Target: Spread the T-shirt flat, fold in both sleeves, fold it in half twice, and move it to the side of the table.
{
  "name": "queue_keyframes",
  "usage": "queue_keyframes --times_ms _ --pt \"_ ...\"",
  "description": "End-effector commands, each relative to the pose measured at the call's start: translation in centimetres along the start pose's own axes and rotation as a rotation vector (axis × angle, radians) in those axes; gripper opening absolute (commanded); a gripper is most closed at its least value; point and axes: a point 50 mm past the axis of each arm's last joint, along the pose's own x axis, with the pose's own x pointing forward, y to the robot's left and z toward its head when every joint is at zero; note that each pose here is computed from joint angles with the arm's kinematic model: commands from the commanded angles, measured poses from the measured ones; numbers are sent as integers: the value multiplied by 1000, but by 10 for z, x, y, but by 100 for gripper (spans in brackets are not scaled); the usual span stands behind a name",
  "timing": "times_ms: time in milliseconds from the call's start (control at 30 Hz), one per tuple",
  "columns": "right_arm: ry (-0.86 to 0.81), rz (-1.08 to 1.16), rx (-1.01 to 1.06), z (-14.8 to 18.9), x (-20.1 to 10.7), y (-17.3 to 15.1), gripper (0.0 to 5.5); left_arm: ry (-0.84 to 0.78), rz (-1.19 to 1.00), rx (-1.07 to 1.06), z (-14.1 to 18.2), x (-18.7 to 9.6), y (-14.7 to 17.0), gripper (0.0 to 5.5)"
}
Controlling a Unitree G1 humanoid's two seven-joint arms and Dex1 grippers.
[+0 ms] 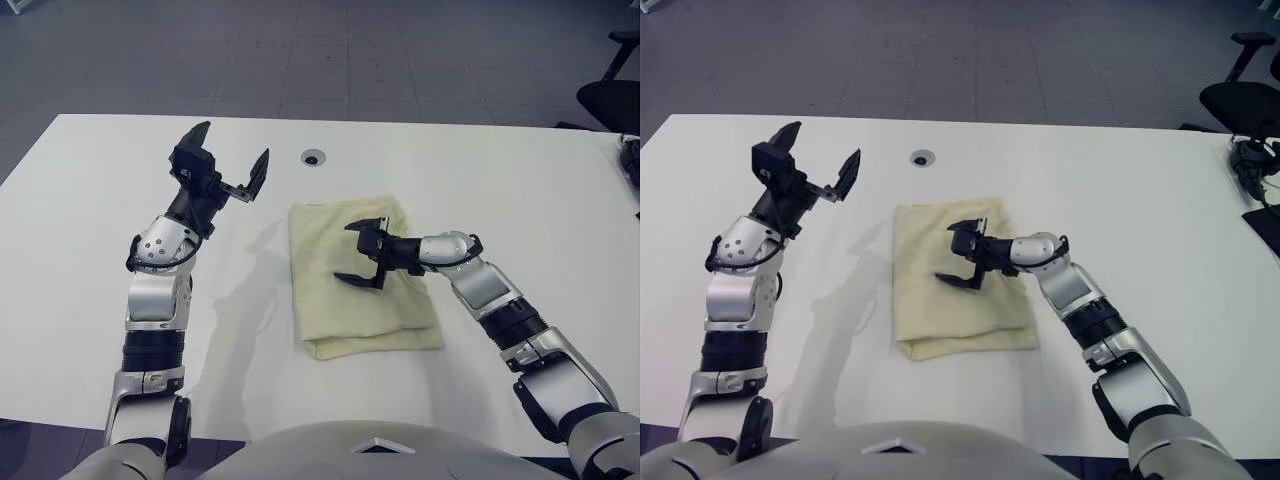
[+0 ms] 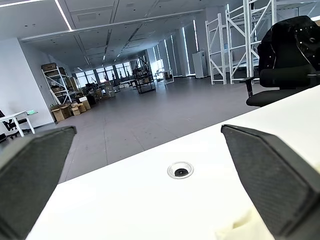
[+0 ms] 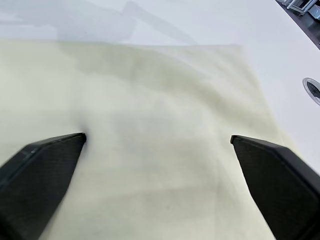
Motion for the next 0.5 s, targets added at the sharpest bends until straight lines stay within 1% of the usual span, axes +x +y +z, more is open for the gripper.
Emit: queue_keyframes --times_ms 33,167,267,400,500 --pt "187 -8 159 -46 -11 15 540 5 -149 119 2 -7 -10 538" --pt "-57 -96 319 -3 -18 -10 540 -35 -414 238 15 -27 -26 538" --pt "-181 -170 406 22 -37 -28 540 -50 -662 325 25 -51 -46 538" --pt "-281 -268 495 43 -65 -38 540 -20 -936 405 25 -81 -79 538" --pt "-294 -324 507 49 -77 -36 540 9 -1067 492 21 -97 -93 538"
